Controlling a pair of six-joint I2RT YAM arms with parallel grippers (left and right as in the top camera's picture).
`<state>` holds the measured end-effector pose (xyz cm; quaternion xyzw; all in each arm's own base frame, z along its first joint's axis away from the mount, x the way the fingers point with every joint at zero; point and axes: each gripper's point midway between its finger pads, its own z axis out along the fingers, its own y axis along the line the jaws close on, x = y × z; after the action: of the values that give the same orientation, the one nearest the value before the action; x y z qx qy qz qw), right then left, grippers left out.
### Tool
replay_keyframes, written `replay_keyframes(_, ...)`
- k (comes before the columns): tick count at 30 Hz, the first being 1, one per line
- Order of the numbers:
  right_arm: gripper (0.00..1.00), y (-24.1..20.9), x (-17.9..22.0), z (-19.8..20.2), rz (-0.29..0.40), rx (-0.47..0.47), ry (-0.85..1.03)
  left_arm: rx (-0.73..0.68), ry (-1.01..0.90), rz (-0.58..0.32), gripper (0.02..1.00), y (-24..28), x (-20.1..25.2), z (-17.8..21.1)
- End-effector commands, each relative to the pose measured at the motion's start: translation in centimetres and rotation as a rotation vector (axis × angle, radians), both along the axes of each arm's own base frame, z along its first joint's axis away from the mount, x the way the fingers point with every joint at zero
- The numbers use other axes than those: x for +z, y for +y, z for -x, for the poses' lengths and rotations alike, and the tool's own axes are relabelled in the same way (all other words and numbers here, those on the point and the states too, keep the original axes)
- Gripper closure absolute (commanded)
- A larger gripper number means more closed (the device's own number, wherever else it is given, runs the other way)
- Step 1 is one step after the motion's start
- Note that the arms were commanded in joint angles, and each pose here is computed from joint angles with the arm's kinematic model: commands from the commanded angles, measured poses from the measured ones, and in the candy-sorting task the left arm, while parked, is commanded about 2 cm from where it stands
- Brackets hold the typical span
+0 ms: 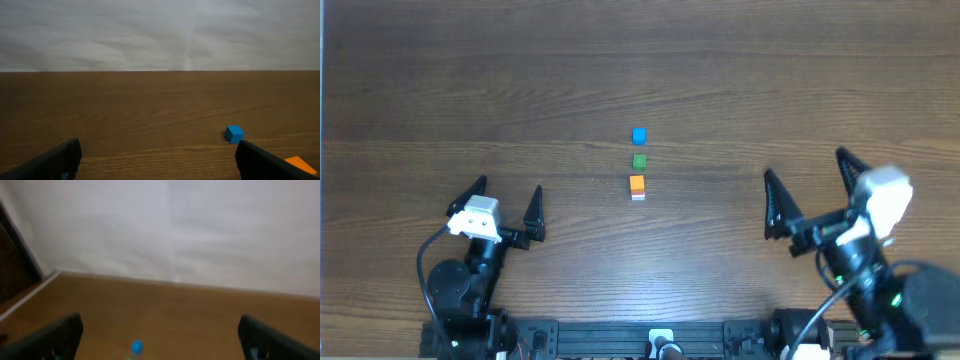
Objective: Stack Cubes
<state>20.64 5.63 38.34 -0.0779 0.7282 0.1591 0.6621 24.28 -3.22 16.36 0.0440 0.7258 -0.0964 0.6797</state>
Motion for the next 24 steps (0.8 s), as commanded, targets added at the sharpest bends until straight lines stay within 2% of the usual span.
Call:
replay_keyframes(1,0.009,1.8,1.2,-2.0,0.001,0.106,0.154,-0.012,-0.008,-0.018,0.023,-0.2,-0.2,0.0)
replay_keyframes(6,0.007,5.2,0.2,-4.3,0.024,0.223,0.371,-0.012,-0.008,-0.018,0.020,-0.2,-0.2,0.0)
replay_keyframes(9,0.007,7.8,-1.5,-6.0,0.054,0.240,0.484,-0.012,-0.008,-0.018,0.018,-0.2,-0.2,0.0)
replay_keyframes(14,0.007,13.4,-6.6,-8.7,0.136,0.232,0.660,-0.012,-0.008,-0.018,0.018,-0.2,-0.2,0.0)
replay_keyframes(18,0.007,16.8,-11.7,-10.1,0.175,0.202,0.802,-0.012,-0.008,-0.018,0.020,-0.2,-0.2,0.0)
replay_keyframes(24,0.009,19.5,-18.4,-12.2,0.216,0.172,0.950,-0.012,-0.008,-0.018,0.018,-0.2,-0.2,0.0)
